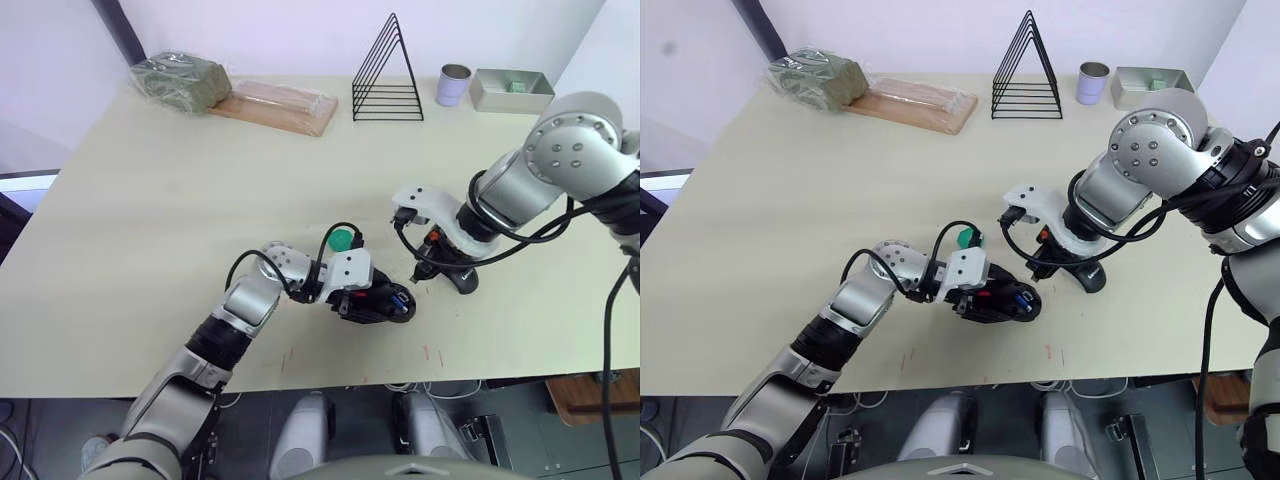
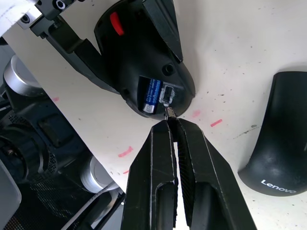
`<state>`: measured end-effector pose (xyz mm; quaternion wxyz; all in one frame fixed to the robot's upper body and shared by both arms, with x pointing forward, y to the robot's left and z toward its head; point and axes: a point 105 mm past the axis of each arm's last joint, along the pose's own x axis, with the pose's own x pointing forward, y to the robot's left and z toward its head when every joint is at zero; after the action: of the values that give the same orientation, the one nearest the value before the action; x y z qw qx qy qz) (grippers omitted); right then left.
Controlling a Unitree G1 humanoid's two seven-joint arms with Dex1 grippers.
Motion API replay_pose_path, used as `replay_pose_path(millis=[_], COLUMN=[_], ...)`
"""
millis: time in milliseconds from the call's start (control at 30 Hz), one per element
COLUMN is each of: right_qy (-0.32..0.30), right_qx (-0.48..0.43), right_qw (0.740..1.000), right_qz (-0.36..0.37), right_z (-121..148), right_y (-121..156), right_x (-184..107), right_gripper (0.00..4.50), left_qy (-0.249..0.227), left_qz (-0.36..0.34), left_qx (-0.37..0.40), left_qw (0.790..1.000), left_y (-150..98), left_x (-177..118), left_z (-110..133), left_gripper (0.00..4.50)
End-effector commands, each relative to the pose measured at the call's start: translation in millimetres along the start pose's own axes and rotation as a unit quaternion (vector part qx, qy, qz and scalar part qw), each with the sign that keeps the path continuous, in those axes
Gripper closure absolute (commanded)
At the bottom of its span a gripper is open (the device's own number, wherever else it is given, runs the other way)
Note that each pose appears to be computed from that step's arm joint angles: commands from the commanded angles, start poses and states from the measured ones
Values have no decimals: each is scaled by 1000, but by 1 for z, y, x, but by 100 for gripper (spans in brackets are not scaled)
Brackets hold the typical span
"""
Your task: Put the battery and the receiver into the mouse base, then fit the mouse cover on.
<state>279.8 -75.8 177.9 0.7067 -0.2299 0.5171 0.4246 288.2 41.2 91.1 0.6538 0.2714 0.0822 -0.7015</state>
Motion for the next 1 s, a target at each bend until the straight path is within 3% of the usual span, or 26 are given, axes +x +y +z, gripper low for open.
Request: replay_pose_path(millis=[33, 200, 600, 1000], right_qy=[-15, -12, -8, -3], right_qx=[-2, 6, 20, 32], right_qw=[1000, 1000, 1000, 999], right_qz=[1, -5, -17, -27], right_z=[4, 0, -5, -11], right_y=[1, -3, -11, -19], right_x=[-3, 2, 8, 18], right_gripper=[450, 450, 450, 450], left_qy=[-7, -11, -10, 15], left_qz=[2, 40, 59, 51], left_qx=[16, -1, -14, -22], left_qw=[1000, 999, 998, 998], left_y=[-1, 6, 3, -3], left_x=[4, 10, 18, 19], left_z=[9, 17, 29, 16], left_gripper=[149, 149, 149, 149])
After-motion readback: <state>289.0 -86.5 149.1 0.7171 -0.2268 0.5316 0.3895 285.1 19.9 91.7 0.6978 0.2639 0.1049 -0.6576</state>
